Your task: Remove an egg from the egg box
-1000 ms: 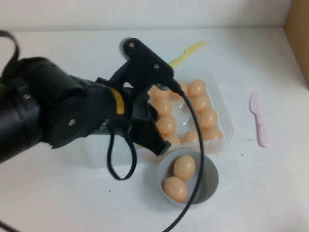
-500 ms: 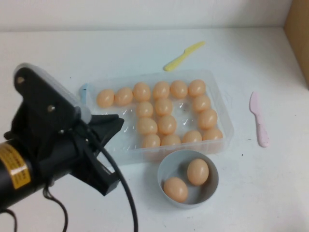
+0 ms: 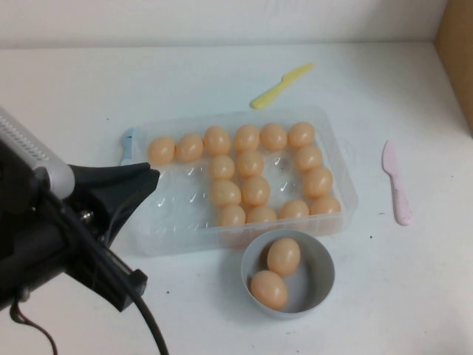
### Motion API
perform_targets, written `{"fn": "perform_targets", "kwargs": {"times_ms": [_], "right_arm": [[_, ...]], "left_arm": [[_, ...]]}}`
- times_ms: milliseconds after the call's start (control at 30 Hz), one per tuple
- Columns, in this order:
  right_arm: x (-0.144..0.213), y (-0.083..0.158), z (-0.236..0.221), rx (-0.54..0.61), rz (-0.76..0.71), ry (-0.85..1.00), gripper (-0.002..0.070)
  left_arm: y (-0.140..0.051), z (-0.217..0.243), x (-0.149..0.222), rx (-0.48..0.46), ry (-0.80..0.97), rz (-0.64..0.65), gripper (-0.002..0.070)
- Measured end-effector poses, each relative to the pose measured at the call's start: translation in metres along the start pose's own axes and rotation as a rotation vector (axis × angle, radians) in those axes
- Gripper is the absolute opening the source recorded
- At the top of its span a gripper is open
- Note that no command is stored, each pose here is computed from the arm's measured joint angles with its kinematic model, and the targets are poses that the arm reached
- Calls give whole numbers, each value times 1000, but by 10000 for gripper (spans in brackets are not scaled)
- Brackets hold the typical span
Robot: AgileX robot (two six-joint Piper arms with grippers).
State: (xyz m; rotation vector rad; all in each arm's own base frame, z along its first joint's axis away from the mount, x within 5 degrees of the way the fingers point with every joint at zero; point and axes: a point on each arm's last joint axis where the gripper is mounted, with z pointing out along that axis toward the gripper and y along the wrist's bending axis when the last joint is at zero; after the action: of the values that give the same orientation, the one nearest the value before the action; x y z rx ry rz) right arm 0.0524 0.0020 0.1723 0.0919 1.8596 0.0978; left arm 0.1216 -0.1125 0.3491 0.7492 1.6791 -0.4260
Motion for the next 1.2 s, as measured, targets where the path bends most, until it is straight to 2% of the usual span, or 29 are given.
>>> {"fn": "perform_targets", "kwargs": {"times_ms": [267, 433, 633, 800, 1067, 1200], "right_arm": [[0, 0, 0, 0, 0, 0, -17], [0, 0, 0, 0, 0, 0, -17], [0, 0, 0, 0, 0, 0, -17], [0, 0, 0, 0, 0, 0, -17], [0, 0, 0, 0, 0, 0, -17], [0, 0, 0, 0, 0, 0, -17]], "left_arm": [[1, 1, 6, -11, 34, 36, -1], [4, 2, 27, -41, 22, 80, -1], [20, -14, 68, -175, 10, -29, -1], [25, -39, 100, -303, -42, -91, -1], [25, -67, 152, -543, -87, -128, -1], [22, -72, 175, -629, -89, -124, -1]]}}
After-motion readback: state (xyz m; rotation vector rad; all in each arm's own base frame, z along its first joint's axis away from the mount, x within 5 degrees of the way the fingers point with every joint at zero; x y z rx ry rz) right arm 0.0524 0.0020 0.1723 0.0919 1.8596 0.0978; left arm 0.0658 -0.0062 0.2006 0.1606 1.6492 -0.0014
